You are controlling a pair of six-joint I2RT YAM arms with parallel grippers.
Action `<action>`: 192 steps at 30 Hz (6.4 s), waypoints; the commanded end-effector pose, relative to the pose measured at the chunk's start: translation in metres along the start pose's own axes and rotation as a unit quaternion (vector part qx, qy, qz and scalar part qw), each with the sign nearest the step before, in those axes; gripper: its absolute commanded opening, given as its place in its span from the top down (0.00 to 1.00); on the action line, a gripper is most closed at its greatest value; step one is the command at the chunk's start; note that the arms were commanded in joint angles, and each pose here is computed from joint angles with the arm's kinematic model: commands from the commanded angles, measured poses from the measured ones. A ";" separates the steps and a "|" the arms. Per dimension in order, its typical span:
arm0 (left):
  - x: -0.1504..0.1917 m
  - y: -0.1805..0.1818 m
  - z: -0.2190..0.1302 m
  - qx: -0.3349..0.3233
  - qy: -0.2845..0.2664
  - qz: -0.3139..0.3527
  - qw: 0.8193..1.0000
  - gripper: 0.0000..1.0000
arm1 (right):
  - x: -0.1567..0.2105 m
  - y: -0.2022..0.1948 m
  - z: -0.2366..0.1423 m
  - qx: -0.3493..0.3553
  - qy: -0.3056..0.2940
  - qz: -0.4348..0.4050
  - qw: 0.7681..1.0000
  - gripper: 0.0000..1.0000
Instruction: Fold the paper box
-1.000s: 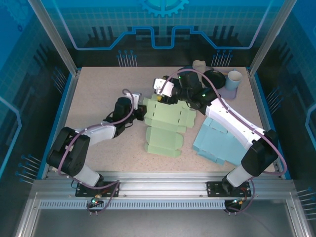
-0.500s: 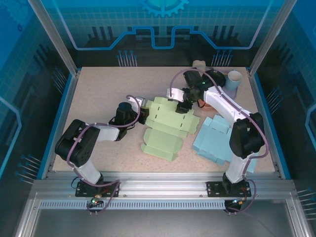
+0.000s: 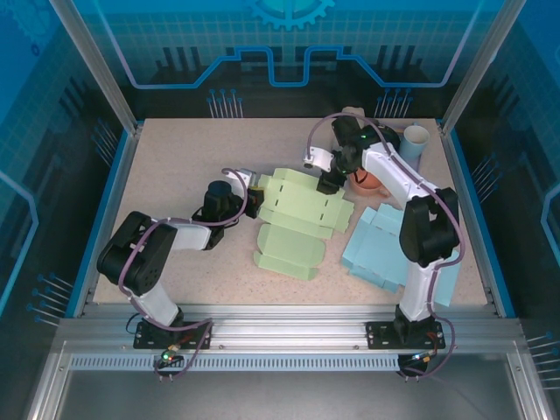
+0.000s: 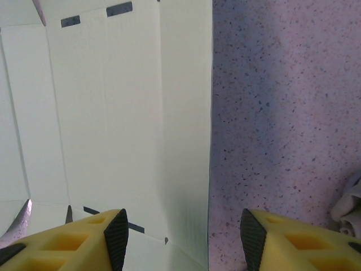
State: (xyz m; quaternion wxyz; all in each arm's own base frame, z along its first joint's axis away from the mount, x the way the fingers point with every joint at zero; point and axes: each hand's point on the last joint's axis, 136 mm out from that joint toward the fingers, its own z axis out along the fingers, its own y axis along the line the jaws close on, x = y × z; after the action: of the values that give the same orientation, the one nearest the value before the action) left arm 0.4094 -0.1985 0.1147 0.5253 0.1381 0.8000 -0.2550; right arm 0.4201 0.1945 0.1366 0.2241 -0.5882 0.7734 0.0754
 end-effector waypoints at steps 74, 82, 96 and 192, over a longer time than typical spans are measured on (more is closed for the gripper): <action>-0.005 -0.002 0.003 0.011 -0.001 -0.001 1.000 1.00 | 0.022 0.017 0.025 -0.185 0.031 0.018 0.982 1.00; -0.027 0.004 -0.007 -0.018 -0.039 -0.060 0.997 0.82 | 0.021 0.008 0.011 -0.147 0.043 0.017 0.988 1.00; -0.110 -0.023 -0.058 -0.061 -0.018 -0.242 0.968 0.72 | -0.003 -0.004 -0.032 -0.060 0.054 0.040 0.996 1.00; 0.032 -0.022 0.022 0.008 0.121 -0.181 0.976 0.38 | 0.001 0.016 -0.015 -0.110 0.039 -0.006 0.993 1.00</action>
State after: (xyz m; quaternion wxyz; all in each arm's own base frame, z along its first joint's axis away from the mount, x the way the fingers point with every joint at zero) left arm 0.4042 -0.2223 0.0851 0.3703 0.0099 0.8742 -0.3140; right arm 0.4014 0.1906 0.1559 0.1363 -0.6127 0.7688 0.1222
